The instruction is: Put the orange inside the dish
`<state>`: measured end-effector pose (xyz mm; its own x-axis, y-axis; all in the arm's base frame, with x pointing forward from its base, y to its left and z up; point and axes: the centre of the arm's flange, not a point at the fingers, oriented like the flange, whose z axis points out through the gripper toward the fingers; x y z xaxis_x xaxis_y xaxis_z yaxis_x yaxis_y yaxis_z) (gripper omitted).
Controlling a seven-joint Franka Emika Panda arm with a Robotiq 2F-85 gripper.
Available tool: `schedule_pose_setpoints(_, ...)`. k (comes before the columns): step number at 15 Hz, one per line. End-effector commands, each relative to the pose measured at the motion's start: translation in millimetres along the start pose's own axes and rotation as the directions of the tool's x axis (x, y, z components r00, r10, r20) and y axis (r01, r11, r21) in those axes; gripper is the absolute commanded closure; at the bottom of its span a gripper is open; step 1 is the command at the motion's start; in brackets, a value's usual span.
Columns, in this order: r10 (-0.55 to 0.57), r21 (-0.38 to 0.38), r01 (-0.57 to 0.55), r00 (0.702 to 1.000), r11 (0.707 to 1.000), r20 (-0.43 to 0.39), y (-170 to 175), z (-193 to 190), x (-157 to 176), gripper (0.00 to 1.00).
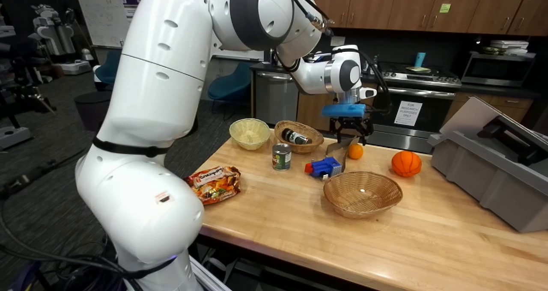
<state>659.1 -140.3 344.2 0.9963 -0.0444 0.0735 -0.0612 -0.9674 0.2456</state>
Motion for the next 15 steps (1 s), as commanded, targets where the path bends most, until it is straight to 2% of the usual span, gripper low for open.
schedule_pose_setpoints(1, -0.015, 0.023, 0.015, 1.000, 1.000, 0.014, 3.4, -6.9, 0.1, 0.00)
schedule_pose_setpoints(8, -0.036, -0.007, 0.036, 0.999, 0.999, 0.016, 5.1, -9.7, -3.5, 0.00)
schedule_pose_setpoints(9, -0.014, 0.000, 0.014, 1.000, 1.000, 0.017, -0.5, -0.8, -1.0, 0.00)
schedule_pose_setpoints(15, -0.022, -0.001, 0.022, 1.000, 1.000, 0.015, 0.0, -1.7, -0.5, 0.00)
